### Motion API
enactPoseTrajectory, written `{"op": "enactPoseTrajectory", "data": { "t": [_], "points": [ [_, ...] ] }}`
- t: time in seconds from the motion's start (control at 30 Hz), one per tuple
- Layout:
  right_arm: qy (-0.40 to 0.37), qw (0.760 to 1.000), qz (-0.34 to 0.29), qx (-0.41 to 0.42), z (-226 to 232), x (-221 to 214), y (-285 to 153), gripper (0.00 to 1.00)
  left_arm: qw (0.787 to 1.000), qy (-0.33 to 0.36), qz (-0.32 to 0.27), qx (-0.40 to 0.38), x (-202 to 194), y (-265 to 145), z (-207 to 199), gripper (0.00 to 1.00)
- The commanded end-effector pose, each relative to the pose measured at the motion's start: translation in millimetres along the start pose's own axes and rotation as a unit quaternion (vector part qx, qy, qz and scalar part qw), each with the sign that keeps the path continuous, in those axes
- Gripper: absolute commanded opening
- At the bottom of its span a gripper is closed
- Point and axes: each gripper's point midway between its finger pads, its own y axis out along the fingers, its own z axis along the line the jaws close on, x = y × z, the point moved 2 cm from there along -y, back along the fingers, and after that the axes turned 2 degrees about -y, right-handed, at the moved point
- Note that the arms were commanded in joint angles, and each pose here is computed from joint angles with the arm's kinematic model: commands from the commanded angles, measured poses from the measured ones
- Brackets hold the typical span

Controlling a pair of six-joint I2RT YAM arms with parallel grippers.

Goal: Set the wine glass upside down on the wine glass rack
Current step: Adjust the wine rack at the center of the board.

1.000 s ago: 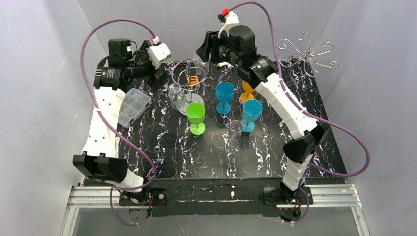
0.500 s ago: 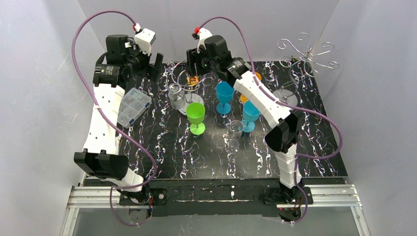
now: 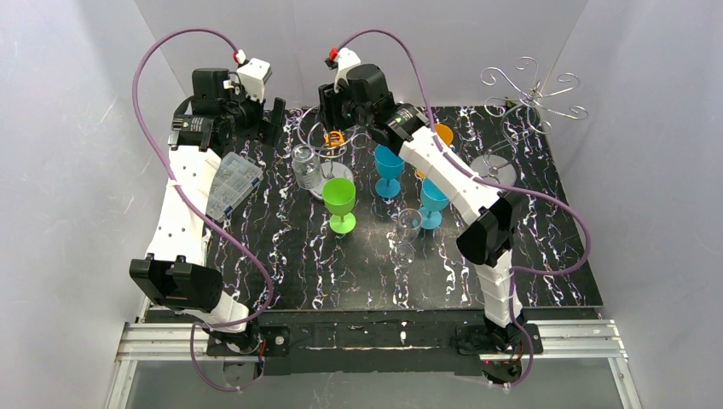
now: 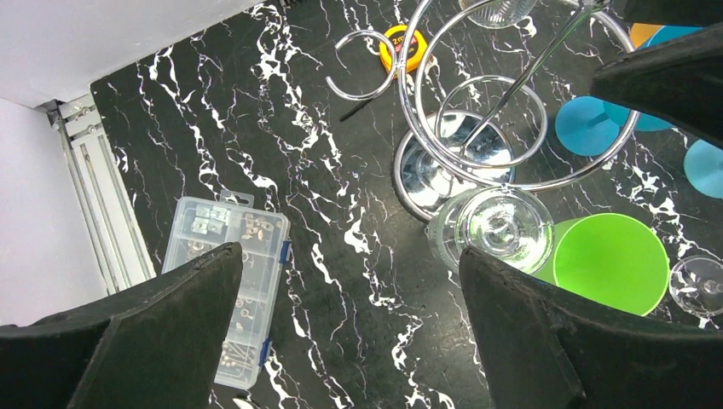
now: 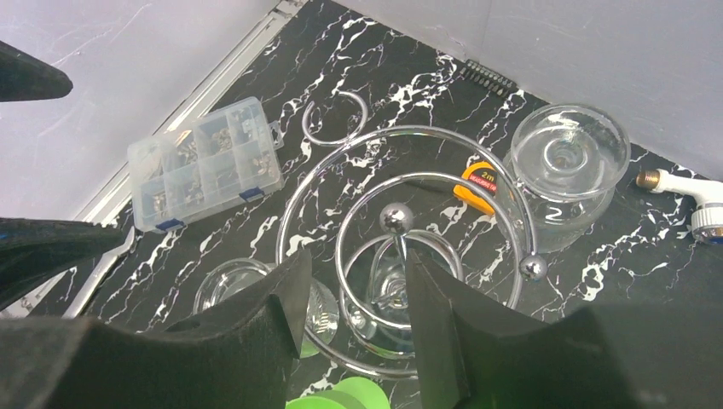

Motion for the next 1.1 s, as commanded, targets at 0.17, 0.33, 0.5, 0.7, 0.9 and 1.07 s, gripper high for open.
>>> {"op": "enactPoseTrajectory", "data": {
  "t": [0.17,0.33,0.5,0.7,0.9,1.07],
  "points": [
    [-0.003,0.999,-0.046,0.000,2,18,14,0.50,0.999,-0.001,-0.046,-0.013,20,-17,-7,0.98],
    [-0.005,0.999,-0.043,0.001,3,11,24,0.47,0.999,-0.002,-0.048,-0.012,21,-15,-6,0.98],
    [-0.016,0.998,-0.055,0.001,4,10,30,0.38,0.999,0.000,-0.050,-0.011,22,-13,-5,0.98],
    [-0.036,0.996,-0.081,-0.007,0,18,30,0.22,0.999,0.009,-0.052,-0.007,23,-15,-4,0.98],
    [-0.060,0.991,-0.118,-0.015,0,32,23,0.05,0.998,0.012,-0.056,-0.007,23,-15,-4,0.98],
    [-0.073,0.989,-0.125,-0.017,1,35,21,0.01,0.998,0.014,-0.057,-0.007,22,-14,-4,0.98]
  ]
}}
